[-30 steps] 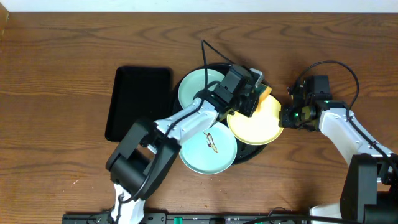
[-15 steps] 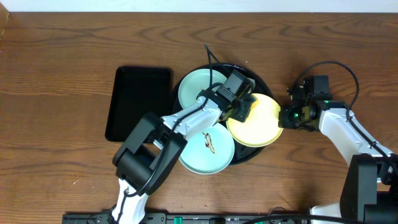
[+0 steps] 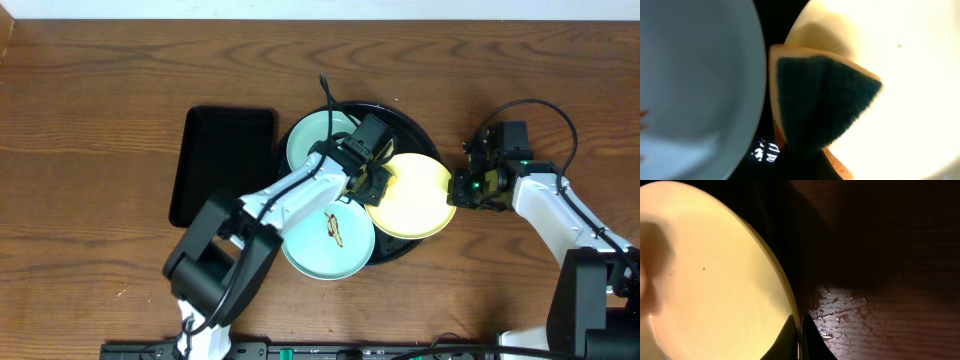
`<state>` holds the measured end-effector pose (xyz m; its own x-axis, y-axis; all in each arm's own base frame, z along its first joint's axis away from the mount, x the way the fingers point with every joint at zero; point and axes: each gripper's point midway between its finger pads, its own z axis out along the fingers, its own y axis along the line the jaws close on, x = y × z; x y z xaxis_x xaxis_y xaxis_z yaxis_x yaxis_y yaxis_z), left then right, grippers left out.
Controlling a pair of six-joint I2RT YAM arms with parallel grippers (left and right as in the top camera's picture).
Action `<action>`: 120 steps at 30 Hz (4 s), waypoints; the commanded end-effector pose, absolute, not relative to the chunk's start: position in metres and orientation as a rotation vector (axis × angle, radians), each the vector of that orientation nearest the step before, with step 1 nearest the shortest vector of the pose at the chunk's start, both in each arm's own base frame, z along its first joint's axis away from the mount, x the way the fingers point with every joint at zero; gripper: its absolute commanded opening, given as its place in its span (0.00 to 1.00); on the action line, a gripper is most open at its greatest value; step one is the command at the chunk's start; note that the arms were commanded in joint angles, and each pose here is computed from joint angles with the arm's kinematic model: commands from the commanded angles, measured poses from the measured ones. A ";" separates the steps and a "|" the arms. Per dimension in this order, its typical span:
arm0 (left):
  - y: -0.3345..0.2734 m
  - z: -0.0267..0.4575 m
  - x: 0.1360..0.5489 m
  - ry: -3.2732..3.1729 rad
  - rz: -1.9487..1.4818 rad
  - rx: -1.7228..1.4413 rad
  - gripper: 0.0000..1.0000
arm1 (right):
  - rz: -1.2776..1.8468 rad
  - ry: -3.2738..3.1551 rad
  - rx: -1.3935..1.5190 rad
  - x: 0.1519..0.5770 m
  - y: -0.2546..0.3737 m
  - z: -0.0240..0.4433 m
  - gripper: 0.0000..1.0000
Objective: Clean dirty plates on tray and stack at the side
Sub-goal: 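Move the sponge back over the black tray with the left gripper, then carry the yellow plate right and set it on the table with right gripper, then grip the rim of a light-blue plate with the right gripper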
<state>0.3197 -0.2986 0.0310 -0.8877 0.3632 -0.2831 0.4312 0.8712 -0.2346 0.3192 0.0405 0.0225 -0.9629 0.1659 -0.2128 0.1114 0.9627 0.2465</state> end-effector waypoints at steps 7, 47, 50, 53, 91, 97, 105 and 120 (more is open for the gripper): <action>-0.282 0.088 0.328 2.693 -0.411 0.574 0.07 | 0.117 2.849 0.319 0.326 0.009 0.017 0.01; -0.033 0.141 0.374 2.727 -0.235 -0.334 0.08 | -0.707 2.104 -0.281 0.352 0.057 0.203 0.01; -0.033 0.141 0.374 2.728 -0.235 -0.334 0.07 | -0.780 2.061 -0.326 0.349 0.062 0.211 0.01; -0.033 0.141 0.374 2.729 -0.235 -0.334 0.07 | -0.811 2.037 -0.345 0.349 0.064 0.216 0.01; -0.033 0.139 0.371 2.741 -0.233 -0.336 0.07 | -0.339 2.332 1.038 0.317 -0.186 0.087 0.01; -0.033 0.139 0.371 2.741 -0.234 -0.336 0.07 | -0.262 2.374 1.087 0.318 -0.194 0.060 0.02; -0.033 0.139 0.371 2.740 -0.233 -0.337 0.07 | 0.003 2.398 0.883 0.341 -0.158 0.077 0.40; -0.033 0.139 0.371 2.741 -0.233 -0.336 0.08 | 0.370 2.468 -0.044 0.395 0.036 0.167 0.50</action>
